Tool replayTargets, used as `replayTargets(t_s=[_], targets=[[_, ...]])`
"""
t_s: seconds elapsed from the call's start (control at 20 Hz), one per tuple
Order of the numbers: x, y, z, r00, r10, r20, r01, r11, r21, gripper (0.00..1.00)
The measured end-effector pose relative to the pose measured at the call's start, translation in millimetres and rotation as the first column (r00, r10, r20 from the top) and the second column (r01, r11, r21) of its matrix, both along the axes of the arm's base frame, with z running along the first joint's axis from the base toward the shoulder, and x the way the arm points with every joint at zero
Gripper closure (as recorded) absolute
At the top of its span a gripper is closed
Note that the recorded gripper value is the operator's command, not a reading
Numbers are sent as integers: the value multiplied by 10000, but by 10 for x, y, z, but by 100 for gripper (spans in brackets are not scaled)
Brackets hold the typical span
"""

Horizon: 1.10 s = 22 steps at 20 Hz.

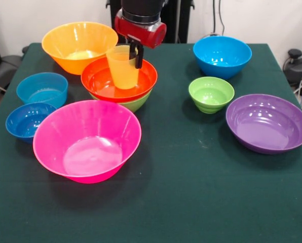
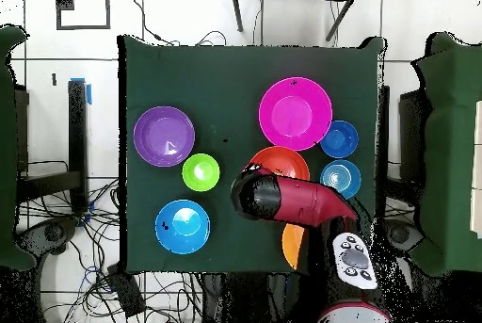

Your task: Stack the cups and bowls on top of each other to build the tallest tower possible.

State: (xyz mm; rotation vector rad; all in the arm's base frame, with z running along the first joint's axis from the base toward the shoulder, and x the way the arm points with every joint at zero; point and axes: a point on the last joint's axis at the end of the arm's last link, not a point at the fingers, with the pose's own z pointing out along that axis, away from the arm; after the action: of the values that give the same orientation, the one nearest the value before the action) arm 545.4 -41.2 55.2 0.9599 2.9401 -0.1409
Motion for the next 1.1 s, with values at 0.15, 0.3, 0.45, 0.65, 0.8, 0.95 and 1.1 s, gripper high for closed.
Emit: replayTargets(t_s=[0.15,0.3,0.45,0.65,0.8,0.95,1.1], targets=[[-4,12,1,10000,27,-9,-27,10000,-25,0],[-31,45,13,9999,131,-53,-132,9998,-172,0],[-62,106,27,9995,291,-106,-295,9990,-346,0],[-82,181,72,9987,491,-107,-496,9972,-555,0],[-67,188,117,9986,524,-31,-525,9967,-618,0],[-33,163,193,9987,500,120,-490,9964,-684,0],[1,147,269,9984,489,274,-468,9962,-739,0]])
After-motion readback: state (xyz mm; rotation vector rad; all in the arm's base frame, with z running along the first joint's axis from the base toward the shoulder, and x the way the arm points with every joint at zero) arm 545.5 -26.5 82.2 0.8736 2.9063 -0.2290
